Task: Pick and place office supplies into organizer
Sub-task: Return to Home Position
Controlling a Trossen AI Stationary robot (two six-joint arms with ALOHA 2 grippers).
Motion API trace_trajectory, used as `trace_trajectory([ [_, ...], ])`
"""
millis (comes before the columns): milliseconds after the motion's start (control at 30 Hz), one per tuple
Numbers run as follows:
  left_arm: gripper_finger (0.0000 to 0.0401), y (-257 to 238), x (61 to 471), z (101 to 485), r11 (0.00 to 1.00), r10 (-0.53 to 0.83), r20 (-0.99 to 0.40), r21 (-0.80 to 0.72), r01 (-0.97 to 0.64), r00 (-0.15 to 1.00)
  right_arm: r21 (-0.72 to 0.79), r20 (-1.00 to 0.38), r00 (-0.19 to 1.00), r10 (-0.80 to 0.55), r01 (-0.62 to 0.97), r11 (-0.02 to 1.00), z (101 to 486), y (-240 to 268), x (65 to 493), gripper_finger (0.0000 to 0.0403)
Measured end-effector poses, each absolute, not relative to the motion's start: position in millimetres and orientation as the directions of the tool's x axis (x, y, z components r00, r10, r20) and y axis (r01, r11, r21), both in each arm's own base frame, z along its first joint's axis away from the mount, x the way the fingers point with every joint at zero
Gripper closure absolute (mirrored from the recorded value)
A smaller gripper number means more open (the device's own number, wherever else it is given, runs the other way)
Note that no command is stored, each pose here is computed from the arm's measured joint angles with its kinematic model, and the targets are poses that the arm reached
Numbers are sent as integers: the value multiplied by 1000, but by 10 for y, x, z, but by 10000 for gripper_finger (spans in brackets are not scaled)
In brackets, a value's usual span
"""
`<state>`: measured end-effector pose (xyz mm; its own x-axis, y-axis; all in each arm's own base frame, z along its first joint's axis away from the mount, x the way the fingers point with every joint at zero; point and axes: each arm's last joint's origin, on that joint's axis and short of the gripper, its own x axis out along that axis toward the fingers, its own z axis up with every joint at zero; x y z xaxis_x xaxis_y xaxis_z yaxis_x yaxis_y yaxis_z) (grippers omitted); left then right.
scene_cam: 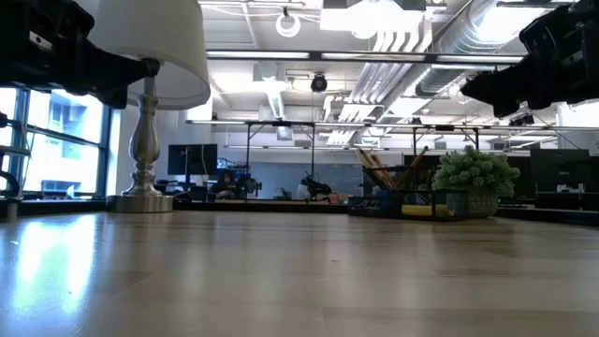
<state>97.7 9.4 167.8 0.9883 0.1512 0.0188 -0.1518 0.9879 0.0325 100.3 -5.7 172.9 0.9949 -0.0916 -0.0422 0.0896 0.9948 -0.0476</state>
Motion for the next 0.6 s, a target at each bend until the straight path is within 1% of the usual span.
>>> trace_trajectory([
  [67,395,94,977,1678,987,151,18,47,-152,988,-61,-35,995,-92,89,994,1736,-57,1003,338],
  [167,383,94,977,1678,986,152,18,60,-152,988,-70,-46,995,-88,85,994,1724,-56,1003,385],
  [200,382,93,977,1678,986,151,18,63,-152,988,-72,-51,995,-81,77,994,1720,-54,1003,394],
  [233,384,93,977,1678,987,149,18,64,-150,989,-74,-53,996,-69,65,995,1718,-51,1003,396],
  [367,398,88,978,1677,989,132,17,63,-132,991,-73,-53,997,-60,56,996,1718,-48,1003,382],
  [533,387,86,978,1676,990,124,16,59,-124,992,-98,-73,996,-42,35,995,1699,-43,1002,400],
  [600,388,85,978,1676,991,123,16,48,-124,992,-109,-76,997,-26,17,994,1696,-38,1002,396],
])
